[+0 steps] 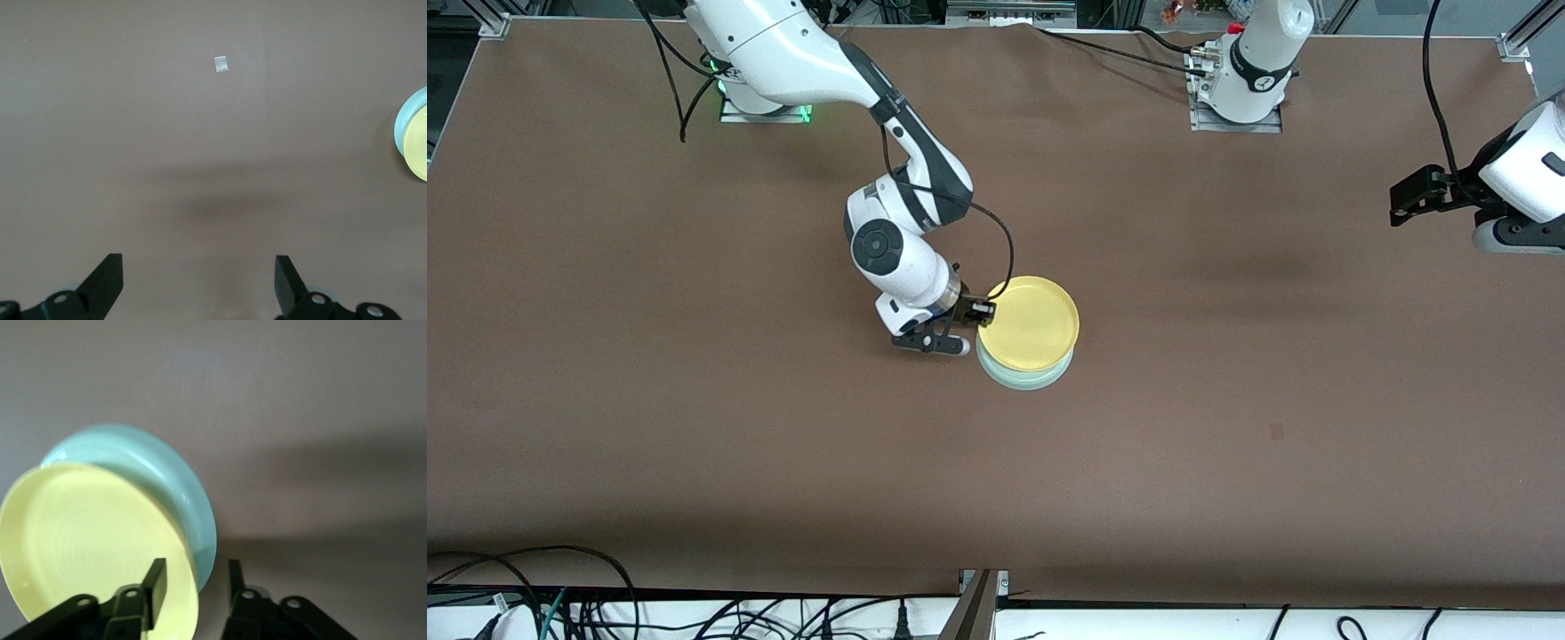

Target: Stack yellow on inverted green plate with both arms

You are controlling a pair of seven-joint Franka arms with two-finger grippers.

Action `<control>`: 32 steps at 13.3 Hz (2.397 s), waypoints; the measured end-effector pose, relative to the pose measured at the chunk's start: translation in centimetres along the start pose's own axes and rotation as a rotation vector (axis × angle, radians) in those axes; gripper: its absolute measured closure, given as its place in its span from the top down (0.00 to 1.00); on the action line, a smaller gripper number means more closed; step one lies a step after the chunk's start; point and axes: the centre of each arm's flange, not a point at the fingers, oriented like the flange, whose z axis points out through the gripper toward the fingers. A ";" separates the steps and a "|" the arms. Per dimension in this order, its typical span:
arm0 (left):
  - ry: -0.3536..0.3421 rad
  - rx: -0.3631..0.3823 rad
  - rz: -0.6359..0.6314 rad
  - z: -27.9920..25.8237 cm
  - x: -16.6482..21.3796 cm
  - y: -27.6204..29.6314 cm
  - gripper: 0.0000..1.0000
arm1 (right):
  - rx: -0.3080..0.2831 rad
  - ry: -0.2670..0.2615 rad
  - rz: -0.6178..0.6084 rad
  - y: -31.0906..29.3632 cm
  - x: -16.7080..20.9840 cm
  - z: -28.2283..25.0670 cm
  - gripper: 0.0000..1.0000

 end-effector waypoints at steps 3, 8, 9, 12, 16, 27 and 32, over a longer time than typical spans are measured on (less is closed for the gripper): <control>0.018 -0.038 0.026 1.6 -0.9 -1.9 1.00 | -0.056 -0.037 0.007 2.1 4.8 -5.7 0.84; 0.041 -0.040 0.042 1.2 -1.4 -1.6 1.00 | -0.134 -0.148 -0.110 10.6 12.2 -17.4 1.00; 0.044 -0.040 0.044 1.1 -1.4 -1.5 1.00 | -0.141 -0.152 -0.119 12.8 13.3 -19.5 1.00; 0.063 -0.038 0.046 0.4 -1.5 -1.4 1.00 | -0.188 -0.191 -0.168 19.8 14.5 -27.6 1.00; 0.094 -0.035 0.041 -0.8 -1.3 -1.7 1.00 | -0.254 -0.166 -0.250 24.1 13.0 -38.8 1.00; 0.128 -0.028 0.029 -2.1 -0.2 -2.3 1.00 | -0.326 -0.042 -0.265 29.1 3.8 -52.5 1.00; 0.116 -0.027 0.031 -1.4 0.3 -2.2 1.00 | -0.330 -0.120 -0.250 29.8 3.4 -50.9 1.00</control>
